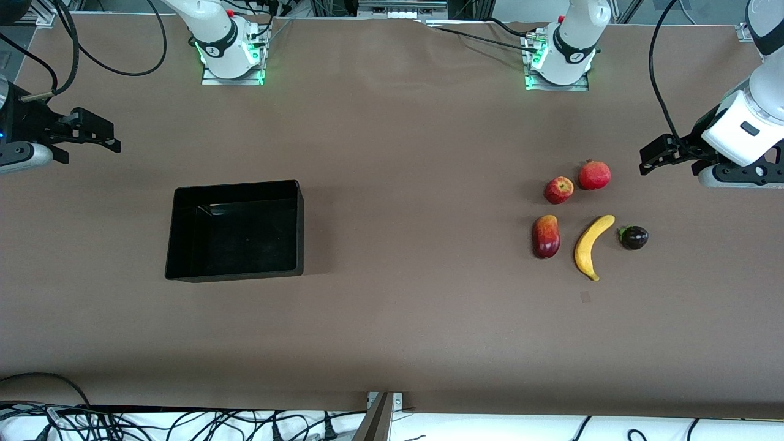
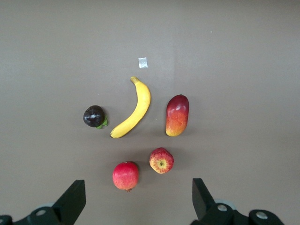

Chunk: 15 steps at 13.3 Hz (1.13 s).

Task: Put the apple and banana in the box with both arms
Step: 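Reach the right gripper down to the rim of the black box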

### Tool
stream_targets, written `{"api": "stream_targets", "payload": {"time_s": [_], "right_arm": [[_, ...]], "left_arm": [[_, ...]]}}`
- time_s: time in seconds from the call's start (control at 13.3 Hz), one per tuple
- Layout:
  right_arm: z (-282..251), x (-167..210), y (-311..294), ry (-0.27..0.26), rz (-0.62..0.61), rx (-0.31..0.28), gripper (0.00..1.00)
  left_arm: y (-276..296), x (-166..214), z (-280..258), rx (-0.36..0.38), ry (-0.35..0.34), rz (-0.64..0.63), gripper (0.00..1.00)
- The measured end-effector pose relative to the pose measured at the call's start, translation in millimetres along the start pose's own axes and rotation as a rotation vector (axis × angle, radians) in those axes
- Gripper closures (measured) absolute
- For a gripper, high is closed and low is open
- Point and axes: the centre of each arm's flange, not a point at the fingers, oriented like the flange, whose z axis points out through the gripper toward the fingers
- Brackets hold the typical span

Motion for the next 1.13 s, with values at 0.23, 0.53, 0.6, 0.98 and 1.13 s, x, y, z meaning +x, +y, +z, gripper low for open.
{"api": "stream_targets", "payload": {"time_s": [0.23,0.53,0.6,0.98,1.13], "right_arm": [[-0.2,0.2,0.0,0.002,0.0,0.0,0.0],[18.0,6.8,2.8,-0.028,-0.003,-0.042,0.0],[42.0,17.5,5.1,-0.032,-0.004,-0.053,0.0],[247.1,48.8,36.9,-0.005,0.019,-0.087,0.0],[298.8,46.1,47.8,-0.015,0.033,-0.094,0.0]], "left_arm": [[3.5,0.1,-2.3,0.0,0.005,0.006,0.0],[9.2,-0.2,-4.6,-0.001,0.007,0.011,0.0],[9.2,-0.3,-4.8,-0.001,0.007,0.011,0.0],[9.4,-0.4,-5.3,-0.001,0.007,0.01,0.0],[9.4,-0.4,-5.4,-0.001,0.007,0.01,0.0]]}}
